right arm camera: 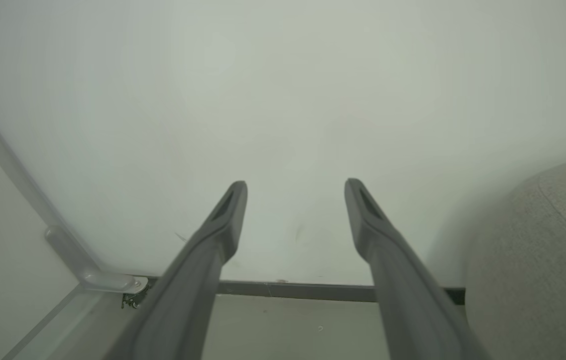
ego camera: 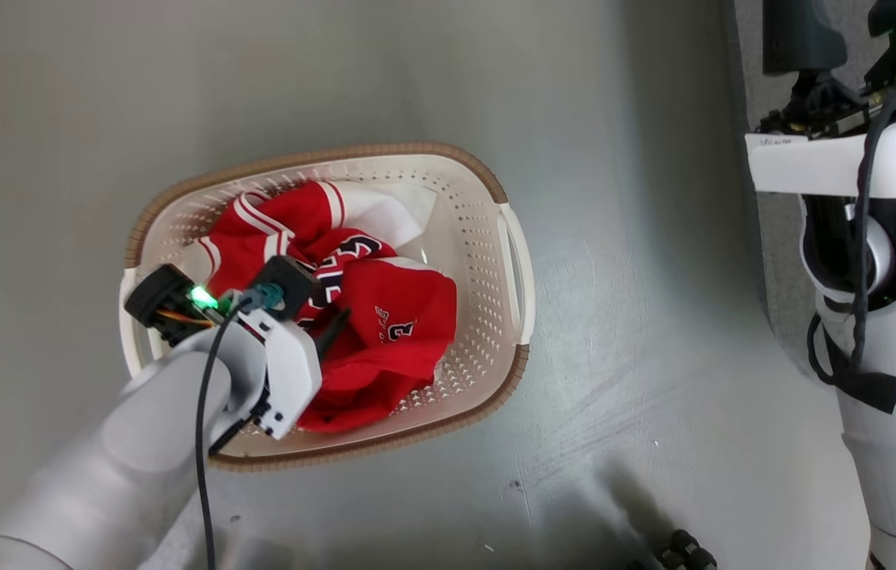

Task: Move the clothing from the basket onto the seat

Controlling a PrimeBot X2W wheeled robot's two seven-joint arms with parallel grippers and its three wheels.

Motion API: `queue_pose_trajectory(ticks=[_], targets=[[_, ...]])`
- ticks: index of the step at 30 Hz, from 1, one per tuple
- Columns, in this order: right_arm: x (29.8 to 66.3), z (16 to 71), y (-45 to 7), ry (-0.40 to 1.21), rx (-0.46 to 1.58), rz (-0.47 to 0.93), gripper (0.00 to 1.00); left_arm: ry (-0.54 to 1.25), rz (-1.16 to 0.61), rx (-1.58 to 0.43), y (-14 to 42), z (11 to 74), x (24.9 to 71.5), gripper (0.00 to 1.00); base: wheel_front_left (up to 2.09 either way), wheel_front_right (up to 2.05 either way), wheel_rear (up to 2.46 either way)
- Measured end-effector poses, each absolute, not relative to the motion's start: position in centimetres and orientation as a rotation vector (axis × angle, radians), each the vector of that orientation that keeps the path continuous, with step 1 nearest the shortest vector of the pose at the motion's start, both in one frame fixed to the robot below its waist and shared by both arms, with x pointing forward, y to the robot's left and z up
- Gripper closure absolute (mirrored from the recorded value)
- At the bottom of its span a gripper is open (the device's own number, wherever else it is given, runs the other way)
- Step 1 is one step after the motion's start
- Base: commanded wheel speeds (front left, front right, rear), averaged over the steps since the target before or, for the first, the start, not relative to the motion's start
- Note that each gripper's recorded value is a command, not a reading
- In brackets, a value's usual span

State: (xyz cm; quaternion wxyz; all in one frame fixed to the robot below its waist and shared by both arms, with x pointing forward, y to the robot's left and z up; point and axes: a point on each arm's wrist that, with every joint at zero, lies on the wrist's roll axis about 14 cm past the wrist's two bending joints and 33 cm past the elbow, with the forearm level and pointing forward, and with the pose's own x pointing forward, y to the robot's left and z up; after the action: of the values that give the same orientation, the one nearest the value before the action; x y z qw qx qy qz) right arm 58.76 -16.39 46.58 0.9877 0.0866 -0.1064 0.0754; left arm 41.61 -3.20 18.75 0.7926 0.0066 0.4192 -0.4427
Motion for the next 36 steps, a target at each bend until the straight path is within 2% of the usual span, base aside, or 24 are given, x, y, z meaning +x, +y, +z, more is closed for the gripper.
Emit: queue_pose_trajectory(ticks=[21, 23, 36], targets=[[59.6, 43.8, -17.6, -0.176, 0.204, 0.129, 0.00, 0.981, -1.008, 0.090, -3.3, 14.0, 41.5, 0.00, 0.00, 0.00, 0.00], [59.6, 43.6, -17.7, -0.172, 0.203, 0.127, 0.00, 0.981, -1.016, 0.092, -3.4, 13.8, 41.4, 1.00, 0.00, 0.00, 0.00], [60.1, 43.9, -17.5, -0.185, 0.205, 0.134, 0.00, 0.975, -1.000, 0.066, -3.8, 13.9, 41.9, 1.00, 0.00, 0.00, 0.00]])
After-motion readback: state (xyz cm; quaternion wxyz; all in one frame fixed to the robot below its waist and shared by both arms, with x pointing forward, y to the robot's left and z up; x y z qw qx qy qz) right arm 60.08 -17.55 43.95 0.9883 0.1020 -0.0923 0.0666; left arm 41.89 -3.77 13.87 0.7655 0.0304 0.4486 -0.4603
